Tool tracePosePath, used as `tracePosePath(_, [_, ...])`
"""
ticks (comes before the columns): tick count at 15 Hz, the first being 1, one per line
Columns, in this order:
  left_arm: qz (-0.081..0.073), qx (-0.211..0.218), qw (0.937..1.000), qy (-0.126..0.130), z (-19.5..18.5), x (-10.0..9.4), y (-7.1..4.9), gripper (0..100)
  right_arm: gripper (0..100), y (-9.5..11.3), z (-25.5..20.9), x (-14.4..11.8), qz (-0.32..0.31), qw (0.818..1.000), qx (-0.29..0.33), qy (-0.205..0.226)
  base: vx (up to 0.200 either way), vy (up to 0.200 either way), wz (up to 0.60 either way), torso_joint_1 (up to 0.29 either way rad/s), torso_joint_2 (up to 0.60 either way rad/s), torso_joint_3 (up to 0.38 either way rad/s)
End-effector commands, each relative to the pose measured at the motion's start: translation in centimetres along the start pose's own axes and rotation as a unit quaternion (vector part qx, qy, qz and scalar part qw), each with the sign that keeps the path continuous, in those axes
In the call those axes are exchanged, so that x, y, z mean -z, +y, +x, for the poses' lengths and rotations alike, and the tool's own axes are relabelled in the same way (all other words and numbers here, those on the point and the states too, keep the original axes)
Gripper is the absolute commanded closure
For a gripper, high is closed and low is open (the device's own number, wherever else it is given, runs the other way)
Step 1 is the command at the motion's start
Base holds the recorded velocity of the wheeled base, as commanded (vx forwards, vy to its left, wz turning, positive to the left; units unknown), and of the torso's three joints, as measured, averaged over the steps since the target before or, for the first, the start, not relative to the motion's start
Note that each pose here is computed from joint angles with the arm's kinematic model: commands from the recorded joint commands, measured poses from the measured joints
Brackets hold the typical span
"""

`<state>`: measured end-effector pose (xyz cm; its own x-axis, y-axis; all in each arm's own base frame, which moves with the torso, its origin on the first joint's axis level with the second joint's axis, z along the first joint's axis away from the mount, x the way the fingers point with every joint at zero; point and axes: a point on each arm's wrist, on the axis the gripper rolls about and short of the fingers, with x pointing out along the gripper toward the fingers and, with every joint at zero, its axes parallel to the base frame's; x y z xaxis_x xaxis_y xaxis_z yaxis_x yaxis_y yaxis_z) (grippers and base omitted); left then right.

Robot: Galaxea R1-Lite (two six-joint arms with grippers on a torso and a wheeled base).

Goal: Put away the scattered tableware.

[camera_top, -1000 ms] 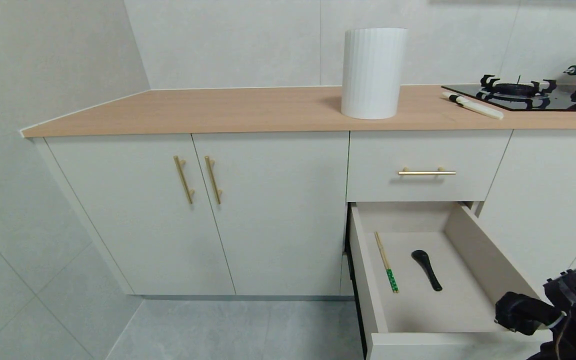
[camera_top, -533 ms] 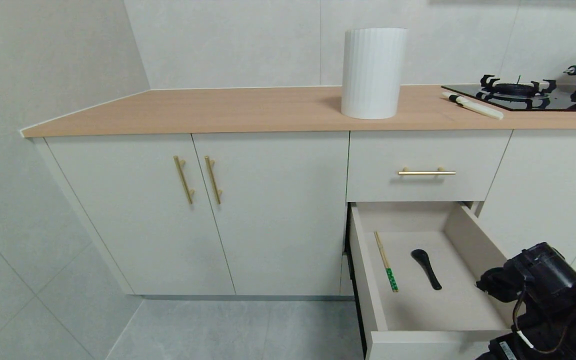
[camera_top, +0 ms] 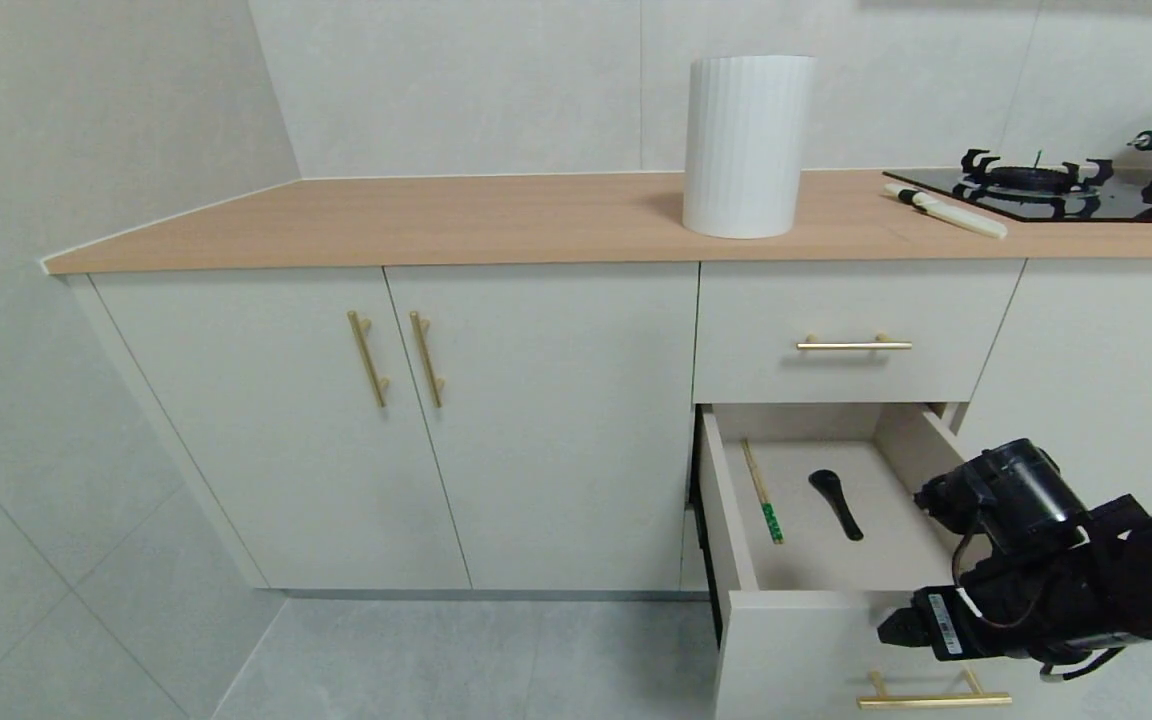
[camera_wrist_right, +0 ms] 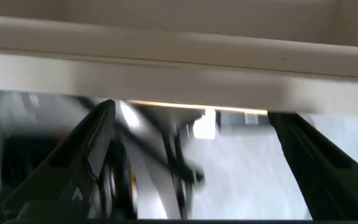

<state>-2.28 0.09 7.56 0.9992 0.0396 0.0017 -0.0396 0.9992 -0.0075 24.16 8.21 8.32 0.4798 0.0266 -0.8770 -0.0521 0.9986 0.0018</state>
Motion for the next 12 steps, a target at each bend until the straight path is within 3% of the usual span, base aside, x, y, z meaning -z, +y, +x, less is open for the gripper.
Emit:
tracePosePath(1, [0.000, 0.000, 1.0000, 0.000, 0.0, 0.0, 0.0, 0, 0, 0.5, 2.3, -1.1, 0.002, 1.000, 0.011, 0.004, 0.000, 0.000, 0.00, 0.000, 0.00, 0.000])
tracePosePath(7, [0.000, 0.000, 1.0000, 0.000, 0.0, 0.0, 0.0, 0, 0, 1.4, 5.8, -6.4, 0.018, 0.999, 0.028, -0.038, 0.000, 0.000, 0.00, 0.000, 0.00, 0.000])
tracePosePath(12, [0.000, 0.000, 1.0000, 0.000, 0.0, 0.0, 0.0, 0, 0, 0.3, 8.8, -11.6, 0.050, 0.994, 0.036, -0.086, 0.000, 0.000, 0.00, 0.000, 0.00, 0.000])
